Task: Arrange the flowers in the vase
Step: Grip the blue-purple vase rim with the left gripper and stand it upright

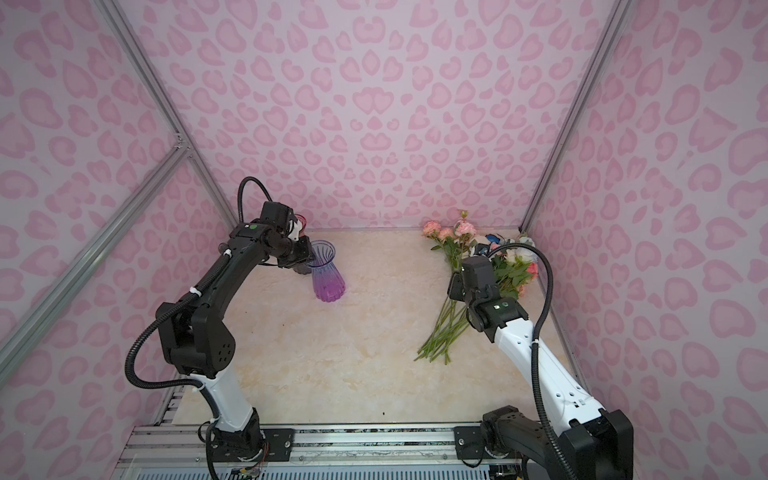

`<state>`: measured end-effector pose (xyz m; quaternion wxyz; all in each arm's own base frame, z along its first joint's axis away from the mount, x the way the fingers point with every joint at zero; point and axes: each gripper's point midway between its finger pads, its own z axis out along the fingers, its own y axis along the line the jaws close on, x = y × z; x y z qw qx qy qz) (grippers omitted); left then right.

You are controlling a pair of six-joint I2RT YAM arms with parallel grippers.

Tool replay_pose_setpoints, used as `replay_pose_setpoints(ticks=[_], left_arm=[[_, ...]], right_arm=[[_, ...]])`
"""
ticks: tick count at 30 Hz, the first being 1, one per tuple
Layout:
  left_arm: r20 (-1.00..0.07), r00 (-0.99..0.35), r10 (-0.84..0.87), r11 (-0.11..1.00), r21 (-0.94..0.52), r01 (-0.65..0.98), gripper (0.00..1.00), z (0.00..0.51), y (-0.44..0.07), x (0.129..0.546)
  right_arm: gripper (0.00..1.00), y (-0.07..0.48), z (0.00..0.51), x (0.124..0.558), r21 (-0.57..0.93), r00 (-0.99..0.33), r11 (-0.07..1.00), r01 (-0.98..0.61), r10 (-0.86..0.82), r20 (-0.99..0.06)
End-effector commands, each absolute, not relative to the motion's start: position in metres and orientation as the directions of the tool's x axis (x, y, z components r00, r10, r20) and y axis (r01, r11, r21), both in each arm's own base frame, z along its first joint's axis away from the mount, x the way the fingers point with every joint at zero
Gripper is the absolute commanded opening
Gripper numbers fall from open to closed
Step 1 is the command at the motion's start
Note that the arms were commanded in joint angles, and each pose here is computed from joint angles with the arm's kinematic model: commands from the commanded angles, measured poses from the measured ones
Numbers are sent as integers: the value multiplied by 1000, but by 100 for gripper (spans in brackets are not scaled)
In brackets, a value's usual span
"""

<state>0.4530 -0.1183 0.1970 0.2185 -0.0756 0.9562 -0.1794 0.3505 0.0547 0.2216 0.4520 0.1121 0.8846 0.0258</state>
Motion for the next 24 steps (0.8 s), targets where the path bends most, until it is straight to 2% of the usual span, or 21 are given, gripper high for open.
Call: replay_pose_setpoints(ticks=[1, 3, 12, 24], left_arm=[[-388, -899, -202, 927, -373, -47, 9, 202, -118, 448], [-381, -903, -198, 921, -388, -39, 3, 203, -122, 445], [-381, -906, -185, 872, -489, 27, 3, 226, -140, 431], [-365, -917, -158, 850, -524, 62, 3, 232, -161, 402]], right_arm=[[64, 52, 227, 351, 146, -544, 971, 187, 226, -808], [64, 51, 229, 351, 147, -537, 971, 189, 227, -812], [64, 50, 229, 350, 151, -537, 970, 192, 232, -811], [64, 54, 230, 347, 171, -541, 969, 181, 243, -805]])
